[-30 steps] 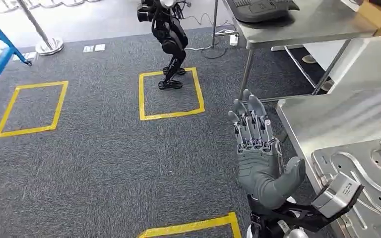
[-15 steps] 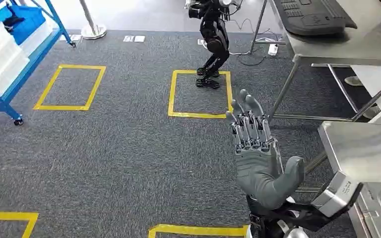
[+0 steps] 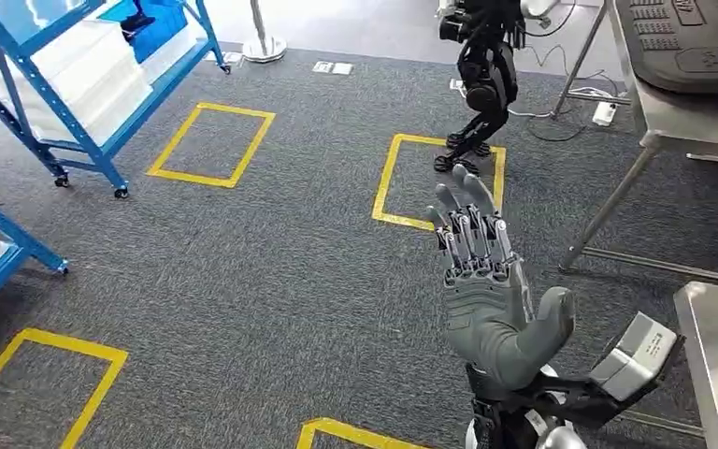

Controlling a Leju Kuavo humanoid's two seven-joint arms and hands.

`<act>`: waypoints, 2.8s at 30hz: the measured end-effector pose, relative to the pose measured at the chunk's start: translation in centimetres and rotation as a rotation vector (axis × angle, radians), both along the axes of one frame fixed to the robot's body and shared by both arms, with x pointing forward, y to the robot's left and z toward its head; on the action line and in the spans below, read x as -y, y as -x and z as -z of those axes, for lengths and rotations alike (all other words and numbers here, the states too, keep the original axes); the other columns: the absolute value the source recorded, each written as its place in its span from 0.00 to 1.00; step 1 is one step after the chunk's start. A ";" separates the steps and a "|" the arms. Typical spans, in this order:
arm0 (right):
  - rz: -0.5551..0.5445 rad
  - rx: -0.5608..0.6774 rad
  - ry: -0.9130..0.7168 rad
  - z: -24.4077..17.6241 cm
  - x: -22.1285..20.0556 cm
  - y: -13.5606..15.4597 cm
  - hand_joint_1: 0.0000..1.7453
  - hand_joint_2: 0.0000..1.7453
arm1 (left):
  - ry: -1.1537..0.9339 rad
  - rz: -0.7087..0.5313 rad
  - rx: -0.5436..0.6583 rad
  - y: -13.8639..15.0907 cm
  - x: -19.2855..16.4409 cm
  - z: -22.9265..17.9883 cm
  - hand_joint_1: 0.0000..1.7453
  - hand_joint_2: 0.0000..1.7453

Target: Take the parts from the cabinet and place them on the table.

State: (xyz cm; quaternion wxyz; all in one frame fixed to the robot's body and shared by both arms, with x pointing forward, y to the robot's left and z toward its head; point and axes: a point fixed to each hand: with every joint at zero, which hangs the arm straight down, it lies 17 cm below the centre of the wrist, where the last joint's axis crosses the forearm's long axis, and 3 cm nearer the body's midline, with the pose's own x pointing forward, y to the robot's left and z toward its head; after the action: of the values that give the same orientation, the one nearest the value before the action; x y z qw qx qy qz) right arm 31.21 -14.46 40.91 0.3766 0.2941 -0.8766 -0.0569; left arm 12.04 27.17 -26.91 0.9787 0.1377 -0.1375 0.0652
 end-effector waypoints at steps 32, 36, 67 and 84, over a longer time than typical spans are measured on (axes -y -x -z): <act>0.233 -0.012 -0.143 -1.0 8.6 0.4 0.00 0.00 | -0.034 0.007 -0.002 -0.1 -0.3 -0.1 0.00 0.00; 0.257 0.005 -0.157 -1.5 9.6 0.8 0.00 0.00 | -0.033 0.006 0.002 -0.2 -0.3 -0.2 0.00 0.00; 0.255 0.054 -0.198 -2.6 10.8 2.2 0.00 0.00 | -0.025 -0.006 -0.012 0.1 -0.3 0.0 0.00 0.00; 0.201 0.072 -0.208 -3.5 10.3 2.0 0.00 0.00 | 0.064 0.023 -0.096 1.2 1.5 0.4 0.00 0.00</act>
State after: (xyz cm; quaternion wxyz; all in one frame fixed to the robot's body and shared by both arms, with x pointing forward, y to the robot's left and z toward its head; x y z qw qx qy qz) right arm 29.24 -24.80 44.40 0.3049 0.2443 -0.9039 -0.1744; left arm 10.83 25.66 -27.33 0.9888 0.1077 -0.0899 0.0517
